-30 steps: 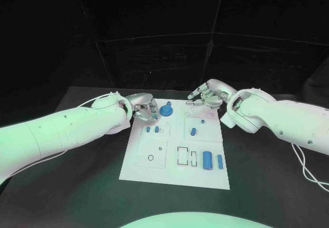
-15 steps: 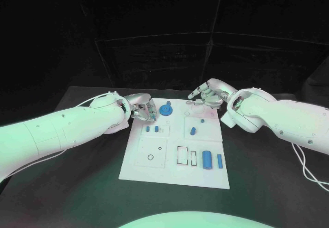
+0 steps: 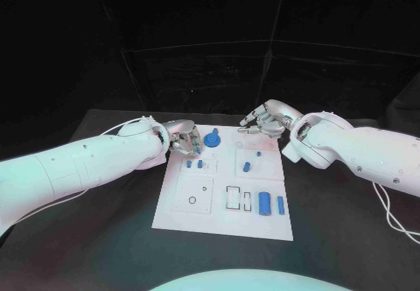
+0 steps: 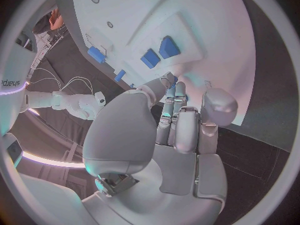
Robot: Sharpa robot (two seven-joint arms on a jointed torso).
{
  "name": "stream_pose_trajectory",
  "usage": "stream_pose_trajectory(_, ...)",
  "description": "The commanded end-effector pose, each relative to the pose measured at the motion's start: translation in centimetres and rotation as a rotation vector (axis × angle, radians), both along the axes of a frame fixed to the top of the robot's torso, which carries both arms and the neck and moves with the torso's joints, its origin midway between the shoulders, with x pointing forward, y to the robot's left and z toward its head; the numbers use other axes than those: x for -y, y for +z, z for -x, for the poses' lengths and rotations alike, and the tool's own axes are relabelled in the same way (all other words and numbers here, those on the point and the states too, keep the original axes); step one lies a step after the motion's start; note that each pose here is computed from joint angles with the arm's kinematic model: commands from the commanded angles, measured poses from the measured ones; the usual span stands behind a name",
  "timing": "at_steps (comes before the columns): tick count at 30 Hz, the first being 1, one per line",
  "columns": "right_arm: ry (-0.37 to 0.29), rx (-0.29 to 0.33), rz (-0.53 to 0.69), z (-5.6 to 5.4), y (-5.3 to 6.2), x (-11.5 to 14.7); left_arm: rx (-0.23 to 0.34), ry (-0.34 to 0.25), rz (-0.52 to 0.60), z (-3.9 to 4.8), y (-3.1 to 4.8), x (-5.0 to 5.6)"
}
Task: Assemble the parts on the task board
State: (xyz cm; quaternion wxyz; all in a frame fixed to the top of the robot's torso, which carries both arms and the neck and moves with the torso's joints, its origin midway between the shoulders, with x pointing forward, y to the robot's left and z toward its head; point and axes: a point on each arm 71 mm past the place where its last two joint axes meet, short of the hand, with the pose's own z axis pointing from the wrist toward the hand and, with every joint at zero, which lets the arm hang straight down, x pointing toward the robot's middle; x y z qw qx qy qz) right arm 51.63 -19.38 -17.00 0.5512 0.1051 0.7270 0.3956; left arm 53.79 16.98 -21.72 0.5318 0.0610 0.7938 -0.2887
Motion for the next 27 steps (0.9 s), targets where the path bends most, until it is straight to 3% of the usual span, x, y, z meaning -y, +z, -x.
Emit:
stream_pose_trajectory(1,0.007,0.007,-0.003,0.00,0.16,-0.12,-0.027,0.002,-0.012,0.01,-0.17,0.00)
stream_pose_trajectory(27,0.003,0.005,0.000,-0.05,0.12,0.03,-0.031,0.028,-0.025,-0.26,-0.29,-0.46)
